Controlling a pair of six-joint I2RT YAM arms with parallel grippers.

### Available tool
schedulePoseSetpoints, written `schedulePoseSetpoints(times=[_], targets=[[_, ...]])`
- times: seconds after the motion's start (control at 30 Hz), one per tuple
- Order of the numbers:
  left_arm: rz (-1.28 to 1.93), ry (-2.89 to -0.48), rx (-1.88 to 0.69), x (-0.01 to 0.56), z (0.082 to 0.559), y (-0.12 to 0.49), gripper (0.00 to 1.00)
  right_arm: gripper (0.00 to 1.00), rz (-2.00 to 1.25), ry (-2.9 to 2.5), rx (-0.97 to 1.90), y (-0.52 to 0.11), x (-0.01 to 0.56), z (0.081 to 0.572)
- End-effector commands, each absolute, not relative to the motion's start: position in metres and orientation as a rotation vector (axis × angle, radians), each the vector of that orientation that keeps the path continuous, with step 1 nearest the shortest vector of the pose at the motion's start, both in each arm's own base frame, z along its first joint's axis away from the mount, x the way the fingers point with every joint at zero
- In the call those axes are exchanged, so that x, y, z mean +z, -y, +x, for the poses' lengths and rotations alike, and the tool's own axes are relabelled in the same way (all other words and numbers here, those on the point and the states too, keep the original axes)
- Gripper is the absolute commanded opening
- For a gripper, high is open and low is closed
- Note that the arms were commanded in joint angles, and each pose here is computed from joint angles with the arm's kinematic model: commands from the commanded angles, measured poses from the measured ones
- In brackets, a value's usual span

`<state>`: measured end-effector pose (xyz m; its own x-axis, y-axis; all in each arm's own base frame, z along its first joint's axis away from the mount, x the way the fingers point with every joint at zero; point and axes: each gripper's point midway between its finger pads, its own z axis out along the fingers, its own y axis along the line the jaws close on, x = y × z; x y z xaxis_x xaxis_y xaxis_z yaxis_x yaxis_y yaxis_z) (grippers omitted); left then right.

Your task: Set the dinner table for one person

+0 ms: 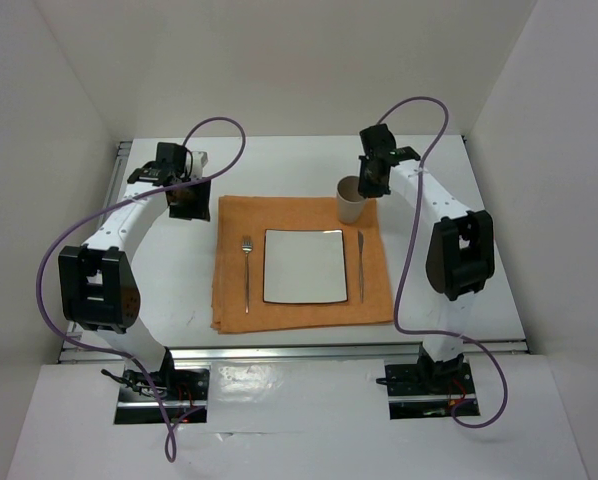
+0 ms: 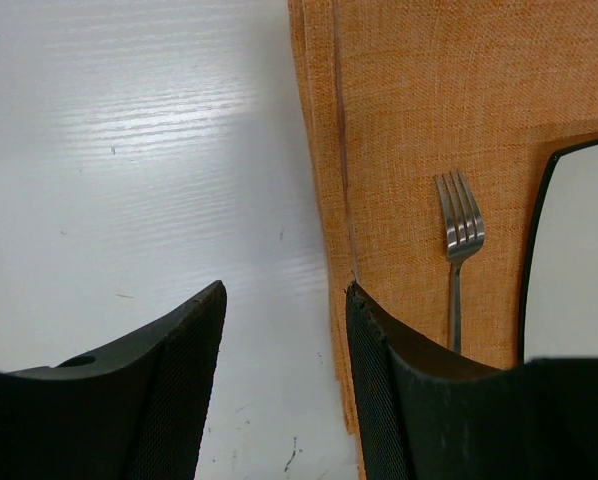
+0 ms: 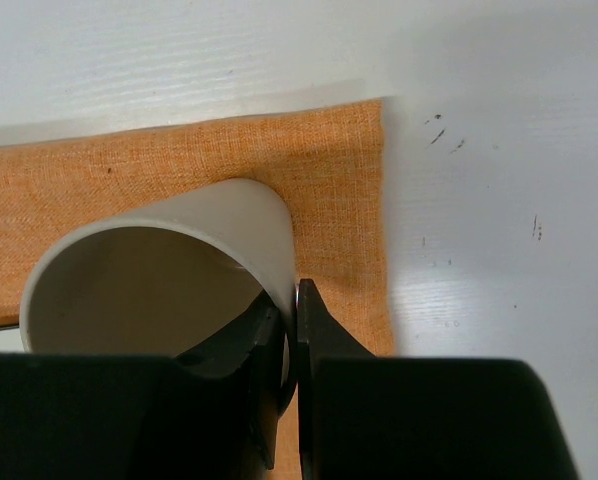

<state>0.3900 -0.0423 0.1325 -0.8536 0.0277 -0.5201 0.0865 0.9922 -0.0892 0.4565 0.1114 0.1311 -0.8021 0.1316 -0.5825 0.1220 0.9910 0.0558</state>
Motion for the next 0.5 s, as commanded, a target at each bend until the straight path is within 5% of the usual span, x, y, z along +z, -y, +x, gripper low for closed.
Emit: schedulePoseSetpoints(times=[0.0,0.13,0.3,0.47], targets=[[0.096,-2.6,-0.165,0.13,0.389,0.042,0.59,0.0,0.19,-2.468,0.019,-0.111,0.13,0.467],[0.108,-2.6,-0.162,0.13,0.389,0.042,0.59,0.1,0.158,-2.501,0.052,-0.117,0.124,0.466],[0.111,-2.599,-0.173,0.13,0.389,0.043,0.59,0.46,0.146,-2.515,0.043,-0.117,0.122,0.467],[0.111,-2.608,-0.174,0.127,0.387,0.043,0.59,0.49,0.122,-2.478,0.063,-0.121,0.137,0.476]])
